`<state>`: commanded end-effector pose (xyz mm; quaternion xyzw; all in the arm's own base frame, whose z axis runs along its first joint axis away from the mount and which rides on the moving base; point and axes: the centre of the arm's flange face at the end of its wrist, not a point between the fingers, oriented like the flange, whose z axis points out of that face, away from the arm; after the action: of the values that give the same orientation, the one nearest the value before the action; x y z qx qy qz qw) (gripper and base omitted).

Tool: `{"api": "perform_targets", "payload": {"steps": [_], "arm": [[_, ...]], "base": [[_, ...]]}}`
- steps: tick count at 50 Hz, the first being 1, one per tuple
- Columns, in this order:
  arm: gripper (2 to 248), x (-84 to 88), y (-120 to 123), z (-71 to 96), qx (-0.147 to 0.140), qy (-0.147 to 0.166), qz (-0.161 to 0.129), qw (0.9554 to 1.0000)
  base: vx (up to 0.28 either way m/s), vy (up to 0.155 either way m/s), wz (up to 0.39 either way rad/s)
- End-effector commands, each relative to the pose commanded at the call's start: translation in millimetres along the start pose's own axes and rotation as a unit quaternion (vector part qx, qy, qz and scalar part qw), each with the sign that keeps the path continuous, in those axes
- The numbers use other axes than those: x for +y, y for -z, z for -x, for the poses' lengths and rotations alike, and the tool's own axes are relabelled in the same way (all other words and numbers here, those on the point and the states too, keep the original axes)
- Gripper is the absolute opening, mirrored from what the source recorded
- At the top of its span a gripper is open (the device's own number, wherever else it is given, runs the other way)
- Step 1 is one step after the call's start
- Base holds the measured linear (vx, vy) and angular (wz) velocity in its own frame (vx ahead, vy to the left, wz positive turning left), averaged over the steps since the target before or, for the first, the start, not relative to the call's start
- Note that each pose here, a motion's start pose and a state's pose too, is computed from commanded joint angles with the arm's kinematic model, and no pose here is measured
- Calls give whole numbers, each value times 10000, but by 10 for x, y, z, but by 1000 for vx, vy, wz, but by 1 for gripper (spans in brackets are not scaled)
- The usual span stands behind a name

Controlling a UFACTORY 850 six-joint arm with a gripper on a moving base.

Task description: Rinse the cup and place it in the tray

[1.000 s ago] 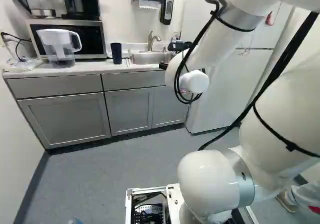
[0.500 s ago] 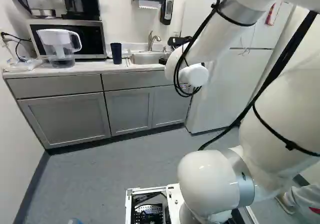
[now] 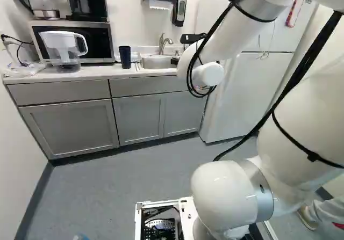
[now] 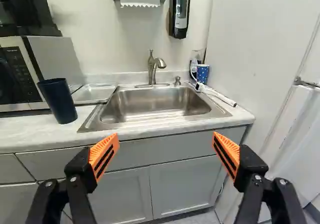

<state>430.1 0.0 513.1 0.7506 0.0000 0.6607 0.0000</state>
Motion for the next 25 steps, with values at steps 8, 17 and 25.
{"api": "perform_targets", "payload": {"steps": [8, 17, 25], "arm": [[247, 0, -29, -76, 10, 0, 0, 10000], [247, 0, -59, -163, 31, 0, 0, 10000], [247, 0, -85, -241, 54, 0, 0, 10000]], "base": [[0, 0, 0], [0, 0, 0], [0, 0, 0]]}}
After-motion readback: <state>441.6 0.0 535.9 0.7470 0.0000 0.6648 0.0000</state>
